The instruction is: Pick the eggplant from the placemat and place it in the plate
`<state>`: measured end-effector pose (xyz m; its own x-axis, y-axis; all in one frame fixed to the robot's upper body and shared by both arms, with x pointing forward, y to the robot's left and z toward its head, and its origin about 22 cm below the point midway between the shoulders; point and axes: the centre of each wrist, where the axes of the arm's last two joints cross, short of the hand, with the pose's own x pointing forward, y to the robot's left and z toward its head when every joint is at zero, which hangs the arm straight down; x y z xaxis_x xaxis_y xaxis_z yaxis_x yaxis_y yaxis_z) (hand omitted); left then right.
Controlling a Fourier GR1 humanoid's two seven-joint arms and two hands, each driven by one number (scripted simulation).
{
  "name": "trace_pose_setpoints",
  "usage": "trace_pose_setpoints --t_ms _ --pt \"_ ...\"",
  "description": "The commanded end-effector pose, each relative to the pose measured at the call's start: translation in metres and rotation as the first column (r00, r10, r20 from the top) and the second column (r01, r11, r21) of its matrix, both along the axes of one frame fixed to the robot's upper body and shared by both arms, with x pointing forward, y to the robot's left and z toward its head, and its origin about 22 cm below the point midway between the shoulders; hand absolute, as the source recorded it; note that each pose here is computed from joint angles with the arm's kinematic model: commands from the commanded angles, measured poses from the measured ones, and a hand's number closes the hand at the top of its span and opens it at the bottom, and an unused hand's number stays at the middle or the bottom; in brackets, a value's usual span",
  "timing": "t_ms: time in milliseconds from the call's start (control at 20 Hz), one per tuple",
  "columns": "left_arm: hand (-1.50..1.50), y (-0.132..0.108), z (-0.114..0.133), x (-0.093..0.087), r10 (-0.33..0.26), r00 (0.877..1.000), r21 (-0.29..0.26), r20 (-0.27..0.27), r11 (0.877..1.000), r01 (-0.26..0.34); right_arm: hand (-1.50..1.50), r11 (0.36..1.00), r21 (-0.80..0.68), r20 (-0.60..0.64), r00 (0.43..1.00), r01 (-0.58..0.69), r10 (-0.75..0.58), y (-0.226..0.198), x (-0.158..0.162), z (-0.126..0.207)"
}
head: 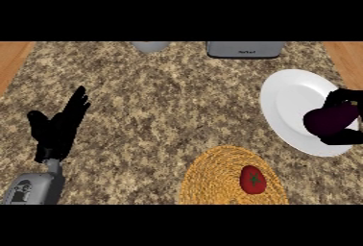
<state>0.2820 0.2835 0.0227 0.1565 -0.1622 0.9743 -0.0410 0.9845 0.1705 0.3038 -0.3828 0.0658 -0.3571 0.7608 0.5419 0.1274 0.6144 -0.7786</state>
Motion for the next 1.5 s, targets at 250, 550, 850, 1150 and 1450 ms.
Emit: trace_pose_setpoints --t_ms 250,550,850,1150,1450 --pt "0.0 0.001 0.018 0.014 -0.017 1.0 -0.008 0.003 1.0 0.017 1.5 0.989 -0.142 -0.166 0.986 -0.028 0.004 -0.061 0.026 -0.012" --pt "0.0 0.007 0.011 0.014 -0.035 0.999 0.005 0.006 0.999 0.035 -1.5 0.989 -0.06 -0.299 0.948 -0.139 0.115 -0.049 0.038 -0.046" --pt "0.0 -0.003 0.011 0.009 -0.015 1.0 0.001 0.008 1.0 0.015 -1.5 0.977 0.083 -0.039 0.979 -0.196 0.2 -0.067 0.037 -0.034" --pt "0.0 0.001 -0.002 -0.003 0.013 1.0 0.003 0.005 1.0 -0.013 -1.5 0.841 0.381 0.053 0.917 -0.385 0.395 -0.05 0.057 -0.014" --pt "0.0 0.004 -0.004 -0.003 -0.011 1.0 -0.005 -0.004 1.0 0.011 -1.5 0.784 0.573 -0.157 0.907 -0.239 0.391 -0.077 0.054 0.006"
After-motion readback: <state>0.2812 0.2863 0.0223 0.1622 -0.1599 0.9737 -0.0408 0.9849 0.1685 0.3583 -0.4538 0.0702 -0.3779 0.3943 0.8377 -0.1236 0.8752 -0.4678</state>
